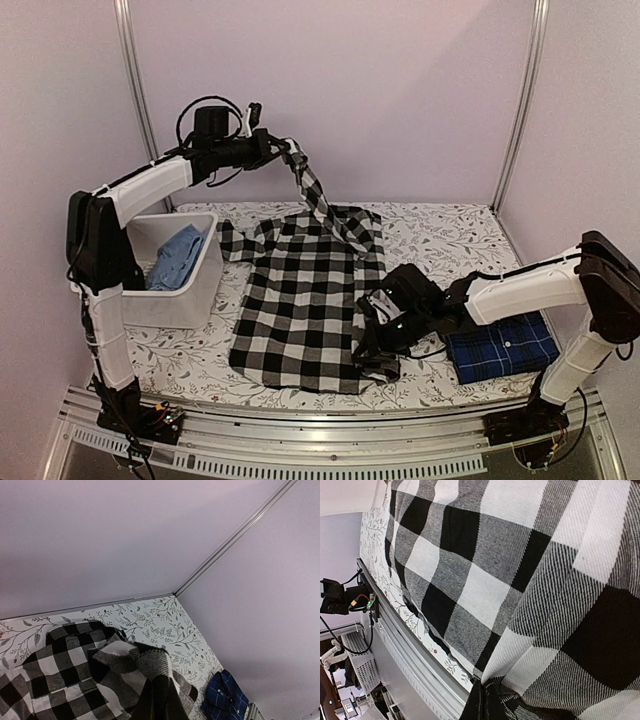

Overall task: Fold and stack the long sleeve shirts
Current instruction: Fold the flattened shirt at the center of the board.

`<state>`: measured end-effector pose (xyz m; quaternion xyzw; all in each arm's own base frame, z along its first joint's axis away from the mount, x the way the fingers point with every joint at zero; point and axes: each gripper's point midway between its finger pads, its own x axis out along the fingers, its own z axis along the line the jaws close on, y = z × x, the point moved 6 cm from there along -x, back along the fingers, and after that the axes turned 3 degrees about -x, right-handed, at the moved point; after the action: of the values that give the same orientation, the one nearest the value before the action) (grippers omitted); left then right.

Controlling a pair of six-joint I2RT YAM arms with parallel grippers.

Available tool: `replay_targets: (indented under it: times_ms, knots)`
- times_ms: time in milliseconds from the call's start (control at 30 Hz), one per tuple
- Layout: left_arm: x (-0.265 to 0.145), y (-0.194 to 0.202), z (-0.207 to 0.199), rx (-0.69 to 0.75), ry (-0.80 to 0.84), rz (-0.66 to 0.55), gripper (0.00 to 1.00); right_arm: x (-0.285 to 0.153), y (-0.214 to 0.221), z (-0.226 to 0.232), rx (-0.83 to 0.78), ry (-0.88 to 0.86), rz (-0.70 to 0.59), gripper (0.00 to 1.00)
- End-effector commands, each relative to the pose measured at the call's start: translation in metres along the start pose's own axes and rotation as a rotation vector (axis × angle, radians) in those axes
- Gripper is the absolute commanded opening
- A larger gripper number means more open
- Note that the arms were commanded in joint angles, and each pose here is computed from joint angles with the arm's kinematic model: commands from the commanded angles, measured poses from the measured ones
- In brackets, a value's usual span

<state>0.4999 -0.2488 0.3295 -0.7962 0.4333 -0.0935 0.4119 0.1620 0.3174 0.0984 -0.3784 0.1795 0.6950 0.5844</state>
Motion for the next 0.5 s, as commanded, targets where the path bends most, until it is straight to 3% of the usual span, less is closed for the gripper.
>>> replay_targets:
  times_ms: [0, 467]
  knots:
    - [-0.021, -0.024, -0.012, 0.055, 0.008, -0.075, 0.0, 0.002, -0.009, 0.018, -0.034, -0.064, -0.01, 0.0]
    - [-0.022, -0.02, 0.0, 0.047, -0.032, -0.056, 0.0, 0.014, -0.006, 0.024, -0.054, -0.09, 0.035, 0.0]
